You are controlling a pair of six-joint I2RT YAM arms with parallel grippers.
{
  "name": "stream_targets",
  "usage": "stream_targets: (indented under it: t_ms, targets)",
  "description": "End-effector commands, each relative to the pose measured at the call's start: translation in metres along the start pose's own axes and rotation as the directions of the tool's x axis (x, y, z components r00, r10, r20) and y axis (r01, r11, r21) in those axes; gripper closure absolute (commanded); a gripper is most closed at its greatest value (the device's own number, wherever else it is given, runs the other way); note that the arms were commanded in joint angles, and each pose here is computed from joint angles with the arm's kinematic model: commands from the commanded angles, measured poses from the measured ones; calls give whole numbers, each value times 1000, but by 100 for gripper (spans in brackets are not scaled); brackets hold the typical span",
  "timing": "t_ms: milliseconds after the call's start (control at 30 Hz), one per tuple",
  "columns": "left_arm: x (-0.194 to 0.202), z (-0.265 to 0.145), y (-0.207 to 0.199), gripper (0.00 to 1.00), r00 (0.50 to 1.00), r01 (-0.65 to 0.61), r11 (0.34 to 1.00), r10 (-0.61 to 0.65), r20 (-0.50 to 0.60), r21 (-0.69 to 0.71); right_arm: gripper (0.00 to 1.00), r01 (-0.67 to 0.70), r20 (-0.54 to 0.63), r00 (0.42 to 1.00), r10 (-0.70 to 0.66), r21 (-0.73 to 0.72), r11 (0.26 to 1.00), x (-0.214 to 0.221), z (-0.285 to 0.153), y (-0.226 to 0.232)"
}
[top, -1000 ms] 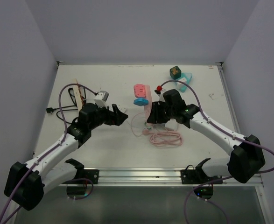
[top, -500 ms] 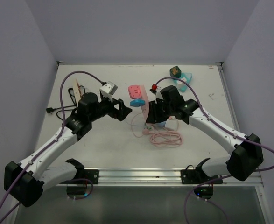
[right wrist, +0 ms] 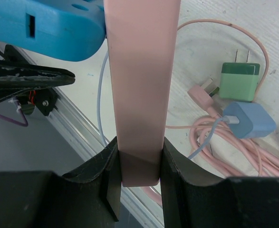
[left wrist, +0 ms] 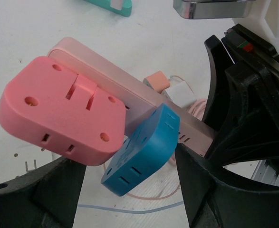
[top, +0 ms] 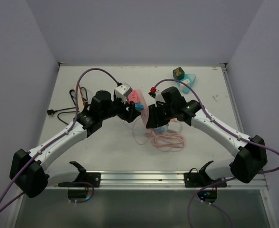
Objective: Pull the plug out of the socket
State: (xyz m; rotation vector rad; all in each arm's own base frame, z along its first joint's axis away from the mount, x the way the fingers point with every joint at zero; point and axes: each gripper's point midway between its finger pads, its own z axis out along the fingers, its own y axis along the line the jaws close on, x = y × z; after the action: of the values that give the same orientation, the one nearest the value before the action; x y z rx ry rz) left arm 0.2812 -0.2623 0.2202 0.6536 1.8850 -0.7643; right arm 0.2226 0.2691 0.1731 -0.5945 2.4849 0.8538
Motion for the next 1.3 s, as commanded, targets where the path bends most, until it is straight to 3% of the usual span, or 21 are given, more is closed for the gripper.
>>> stream_targets:
  t_ms: [0,167,333,533,900,1267]
  targets:
    - [-27,1,-17,24,996,-57,997,53,68,55,100,51,79,996,-44,-86,995,-28,-11,26]
    - [-9,1,-28,56,998,-53,995,50,35,90,100,11,68,998,-5,-89,996,-26,-6,26]
    - [6,-3,-36,76,999,-51,993,49,14,105,100,-4,51,999,8,-68,998,-26,0,20]
    - [-2,-9,-40,99,995,-92,991,87,48,102,100,-6,31,1000,6,-15,1000,-22,10,7]
    - [-26,-26,-44,100,988,-124,988,115,100,88,100,-81,-69,993,101,248,965,8,34,-58]
    - [-52,-52,-41,100,984,-116,993,112,139,20,100,-196,-76,970,231,319,927,21,38,-110]
